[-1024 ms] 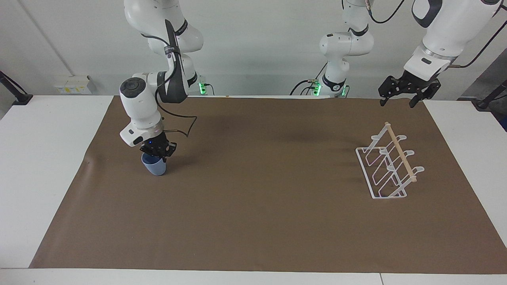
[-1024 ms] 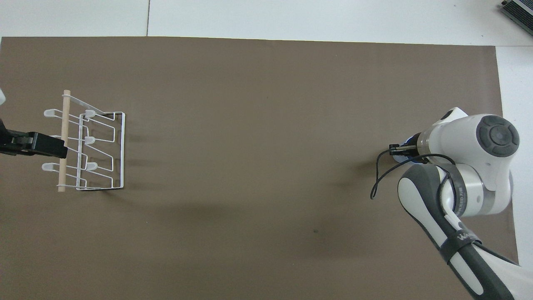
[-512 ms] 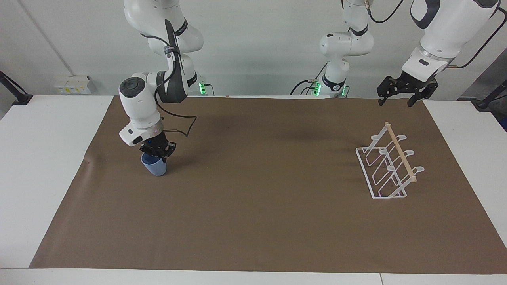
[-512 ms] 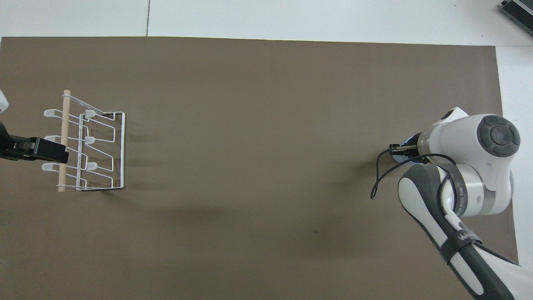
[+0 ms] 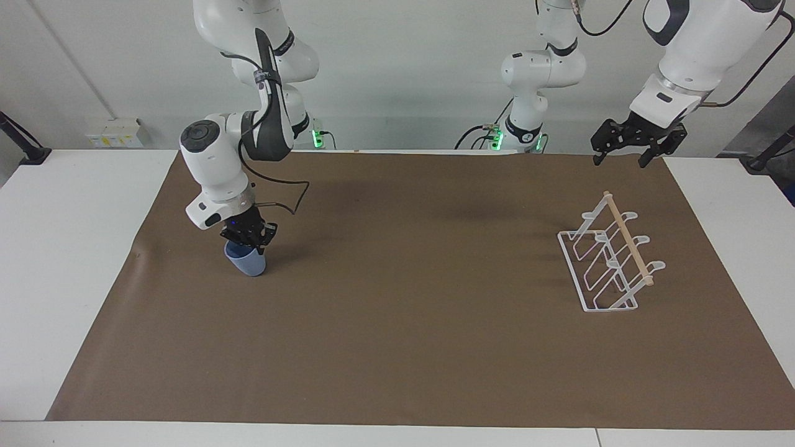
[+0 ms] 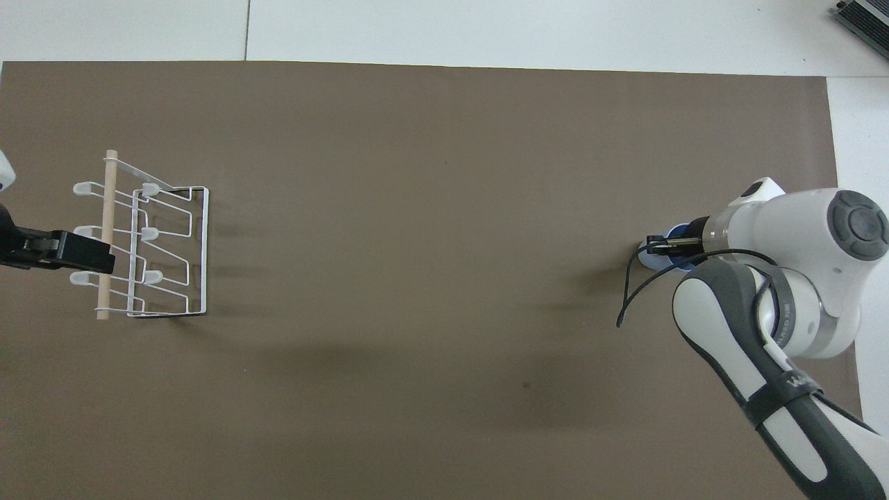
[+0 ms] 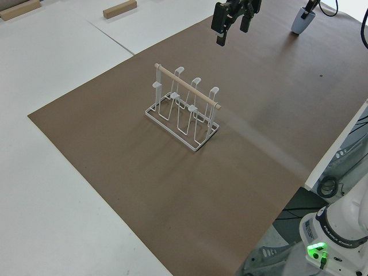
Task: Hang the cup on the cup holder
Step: 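Lift the cup with the right gripper while the left gripper rises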
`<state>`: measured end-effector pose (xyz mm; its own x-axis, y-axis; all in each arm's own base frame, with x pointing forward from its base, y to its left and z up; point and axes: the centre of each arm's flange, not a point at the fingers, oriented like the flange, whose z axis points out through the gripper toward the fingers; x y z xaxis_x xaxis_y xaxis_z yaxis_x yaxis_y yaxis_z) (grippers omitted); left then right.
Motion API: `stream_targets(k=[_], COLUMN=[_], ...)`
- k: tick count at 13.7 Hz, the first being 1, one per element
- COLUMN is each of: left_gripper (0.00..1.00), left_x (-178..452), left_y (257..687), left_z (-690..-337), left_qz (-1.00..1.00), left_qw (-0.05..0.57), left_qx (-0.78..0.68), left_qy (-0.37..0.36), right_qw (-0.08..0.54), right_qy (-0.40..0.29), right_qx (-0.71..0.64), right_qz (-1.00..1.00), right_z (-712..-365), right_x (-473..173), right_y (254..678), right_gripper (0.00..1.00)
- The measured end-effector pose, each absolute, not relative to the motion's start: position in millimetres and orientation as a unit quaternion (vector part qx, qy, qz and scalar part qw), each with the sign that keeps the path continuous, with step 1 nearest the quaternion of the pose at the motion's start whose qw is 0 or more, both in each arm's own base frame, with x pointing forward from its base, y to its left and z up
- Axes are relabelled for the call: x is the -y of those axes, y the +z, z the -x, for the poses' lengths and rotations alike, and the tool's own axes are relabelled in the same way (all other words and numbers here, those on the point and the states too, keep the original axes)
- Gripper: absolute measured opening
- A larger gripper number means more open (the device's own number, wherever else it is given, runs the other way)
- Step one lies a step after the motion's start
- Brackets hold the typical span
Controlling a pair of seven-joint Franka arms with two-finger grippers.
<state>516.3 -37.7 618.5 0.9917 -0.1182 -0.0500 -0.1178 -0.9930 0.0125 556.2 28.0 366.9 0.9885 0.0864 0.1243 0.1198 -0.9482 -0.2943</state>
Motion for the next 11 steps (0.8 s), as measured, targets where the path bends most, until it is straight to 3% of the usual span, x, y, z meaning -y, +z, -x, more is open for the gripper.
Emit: stream_targets(k=[4, 11], left_gripper=[1.0, 1.0], left_x=[35.3, 47.9], left_y=[616.4, 616.7], left_z=[-517.2, -517.0], left_qz=[-0.999, -0.97], left_qw=[0.009, 0.141], left_qx=[0.043, -0.192], left_qy=[-0.02, -0.05], right_qw=[0.262, 0.458], right_qy=[-0.052, -0.081], right_qx=[0.058, 0.019], right_qz=[0.962, 0.885], right_z=[-550.7, -547.1], right_x=[-86.1, -201.9], right_y=[369.2, 415.2], right_gripper=[0.06, 0.06])
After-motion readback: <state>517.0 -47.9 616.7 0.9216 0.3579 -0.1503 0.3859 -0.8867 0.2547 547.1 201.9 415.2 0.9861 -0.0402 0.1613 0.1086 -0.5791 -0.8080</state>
